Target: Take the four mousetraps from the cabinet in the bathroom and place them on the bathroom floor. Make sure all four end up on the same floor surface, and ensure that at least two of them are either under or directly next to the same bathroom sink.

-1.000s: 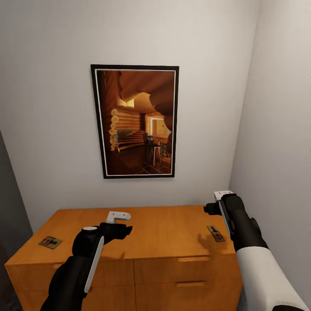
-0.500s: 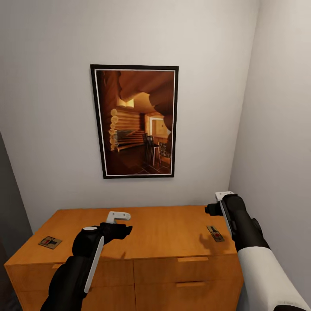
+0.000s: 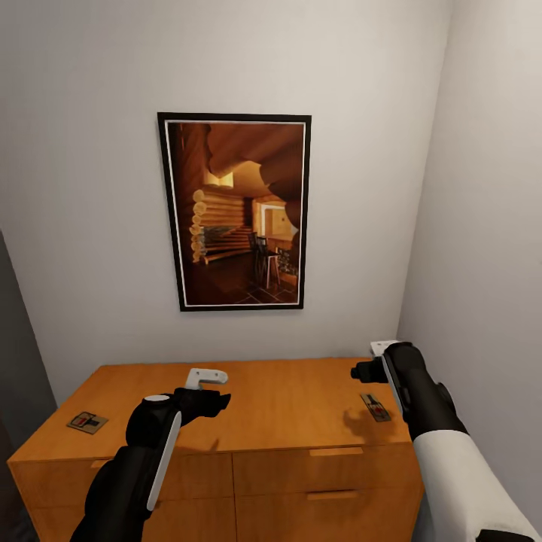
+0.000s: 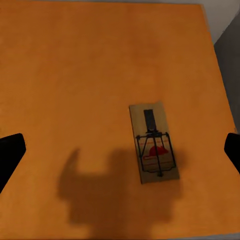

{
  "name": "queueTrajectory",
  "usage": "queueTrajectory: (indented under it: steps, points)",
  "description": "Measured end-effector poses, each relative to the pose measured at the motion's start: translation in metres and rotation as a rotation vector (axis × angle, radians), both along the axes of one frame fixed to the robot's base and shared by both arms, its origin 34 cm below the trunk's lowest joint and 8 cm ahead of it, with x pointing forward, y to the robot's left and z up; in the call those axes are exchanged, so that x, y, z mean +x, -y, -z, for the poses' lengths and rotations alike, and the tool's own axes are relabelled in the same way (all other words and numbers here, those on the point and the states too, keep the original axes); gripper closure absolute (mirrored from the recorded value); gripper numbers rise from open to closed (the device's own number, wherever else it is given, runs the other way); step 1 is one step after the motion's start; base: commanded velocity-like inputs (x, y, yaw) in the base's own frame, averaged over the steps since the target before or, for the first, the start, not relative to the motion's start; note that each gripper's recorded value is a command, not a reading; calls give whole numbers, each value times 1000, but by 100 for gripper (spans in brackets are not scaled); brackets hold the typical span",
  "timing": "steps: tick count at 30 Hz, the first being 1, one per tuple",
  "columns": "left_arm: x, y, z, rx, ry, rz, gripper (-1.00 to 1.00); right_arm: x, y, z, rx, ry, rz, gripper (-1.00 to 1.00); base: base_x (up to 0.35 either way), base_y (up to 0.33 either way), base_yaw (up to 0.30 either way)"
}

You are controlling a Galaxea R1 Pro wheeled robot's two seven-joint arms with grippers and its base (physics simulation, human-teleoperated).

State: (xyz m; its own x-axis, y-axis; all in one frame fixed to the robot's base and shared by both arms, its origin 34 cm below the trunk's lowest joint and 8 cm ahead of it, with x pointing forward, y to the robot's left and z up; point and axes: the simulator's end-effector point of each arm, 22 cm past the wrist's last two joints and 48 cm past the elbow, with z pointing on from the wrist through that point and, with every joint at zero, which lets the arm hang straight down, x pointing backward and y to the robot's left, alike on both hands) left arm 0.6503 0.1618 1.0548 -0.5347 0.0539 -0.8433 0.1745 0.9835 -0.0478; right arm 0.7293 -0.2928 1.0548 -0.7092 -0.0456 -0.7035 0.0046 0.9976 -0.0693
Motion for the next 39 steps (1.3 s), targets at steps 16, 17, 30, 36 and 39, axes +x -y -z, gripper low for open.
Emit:
queueTrajectory:
  steps: [16, 17, 30, 36, 39]
  points:
    - [0, 0, 1, 0, -2, 0, -100, -1, 5, 1, 6, -5, -6, -100, 0, 0, 0]
    - [0, 0, 1, 0, -1, 0, -100, -1, 5, 1, 6, -5, -6, -100, 0, 0, 0]
    - [0, 0, 0, 0, -1, 1, -100, -2, 8, 4, 1, -11, -2, -100, 0, 0, 0]
    - [0, 1, 0, -1, 0, 1, -100, -3, 16, 7, -7, -21, 5, -100, 0, 0, 0]
    - [0, 1, 0, -2, 0, 2, -100, -4, 18, 12, -5, -33, 8, -100, 0, 0, 0]
